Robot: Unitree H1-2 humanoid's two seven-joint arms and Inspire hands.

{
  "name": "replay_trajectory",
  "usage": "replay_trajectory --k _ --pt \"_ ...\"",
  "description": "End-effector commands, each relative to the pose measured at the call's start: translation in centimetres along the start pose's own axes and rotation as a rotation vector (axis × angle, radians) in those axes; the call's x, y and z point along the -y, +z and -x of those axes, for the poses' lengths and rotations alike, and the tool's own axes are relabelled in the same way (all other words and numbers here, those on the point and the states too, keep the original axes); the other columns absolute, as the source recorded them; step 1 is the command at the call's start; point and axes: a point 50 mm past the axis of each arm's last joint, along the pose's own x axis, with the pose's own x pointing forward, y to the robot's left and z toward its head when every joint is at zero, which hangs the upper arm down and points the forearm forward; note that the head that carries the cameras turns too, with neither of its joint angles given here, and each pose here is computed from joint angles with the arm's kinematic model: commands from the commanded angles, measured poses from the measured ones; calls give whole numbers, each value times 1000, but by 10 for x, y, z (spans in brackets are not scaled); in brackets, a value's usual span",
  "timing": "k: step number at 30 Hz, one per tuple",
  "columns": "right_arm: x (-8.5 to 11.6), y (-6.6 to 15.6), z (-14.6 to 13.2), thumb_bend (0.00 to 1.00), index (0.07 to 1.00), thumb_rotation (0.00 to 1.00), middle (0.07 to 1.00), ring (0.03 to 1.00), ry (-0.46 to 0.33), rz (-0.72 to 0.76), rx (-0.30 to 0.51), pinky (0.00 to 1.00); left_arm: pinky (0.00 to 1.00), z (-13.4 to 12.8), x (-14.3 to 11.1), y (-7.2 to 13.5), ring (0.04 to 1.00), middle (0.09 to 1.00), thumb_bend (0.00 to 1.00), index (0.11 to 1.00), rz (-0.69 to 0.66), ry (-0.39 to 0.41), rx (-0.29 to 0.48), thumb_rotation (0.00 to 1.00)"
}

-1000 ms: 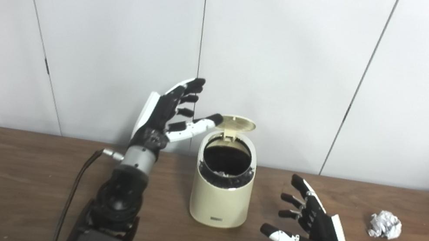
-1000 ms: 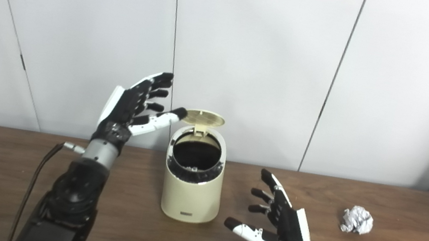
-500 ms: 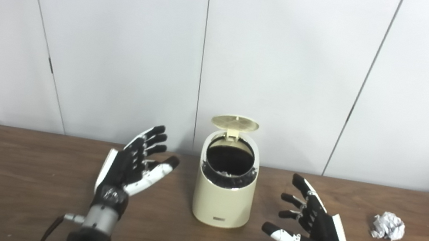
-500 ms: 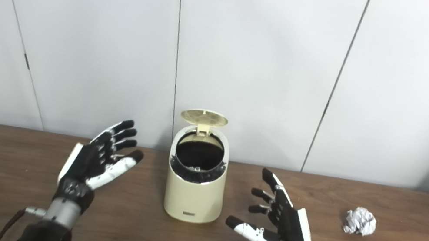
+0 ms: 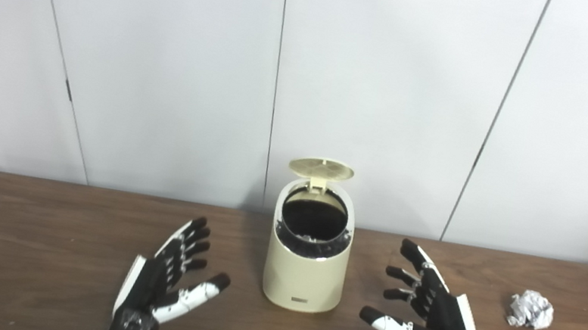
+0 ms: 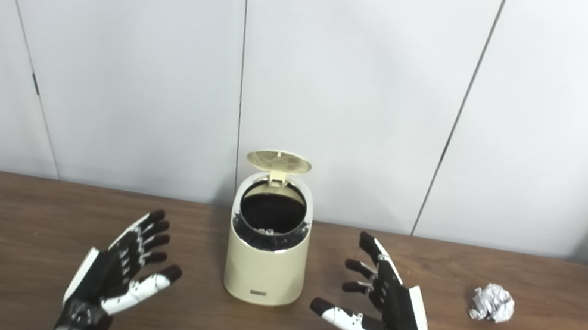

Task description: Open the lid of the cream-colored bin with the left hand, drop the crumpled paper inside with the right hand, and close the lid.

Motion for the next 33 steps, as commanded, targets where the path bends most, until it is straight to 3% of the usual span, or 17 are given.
replay_trajectory --k 1,7,11,13,16,19,22,27,31,33 --pt "5 11 -6 805 881 241 906 785 1 -2 74 622 788 -15 1 20 872 904 795 960 -3 0 108 314" --pt "10 13 -4 798 886 204 900 789 8 -3 68 644 785 -15 1 19 888 910 784 956 1 -8 111 309" --pt "34 25 -12 827 899 240 899 790 34 74 78 636 782 -17 -1 18 882 907 779 953 -9 -11 105 308" --pt "51 36 -18 836 904 228 900 786 73 176 81 633 792 -18 -2 18 883 904 782 952 -10 -12 103 308" --pt "80 62 -28 811 897 252 868 750 136 498 59 616 805 -19 -4 19 887 907 772 954 2 -15 96 291" --pt "102 82 -36 828 839 145 835 729 142 714 29 615 796 -19 -6 19 881 907 768 955 -6 -13 90 284" --pt "126 97 -47 844 815 119 823 734 150 921 -3 614 827 -20 -8 17 884 907 777 957 -29 -11 97 310" --pt "155 119 -63 868 747 49 764 733 169 1110 -73 636 863 -22 -10 13 886 897 797 951 -50 -6 87 315" --pt "168 133 -73 883 747 27 791 776 163 1203 -107 646 902 -22 -13 12 898 897 782 950 -58 -9 81 308" --pt "175 138 -78 873 777 67 812 761 157 1279 -176 601 914 -23 -13 13 901 899 760 952 -58 -11 78 291"
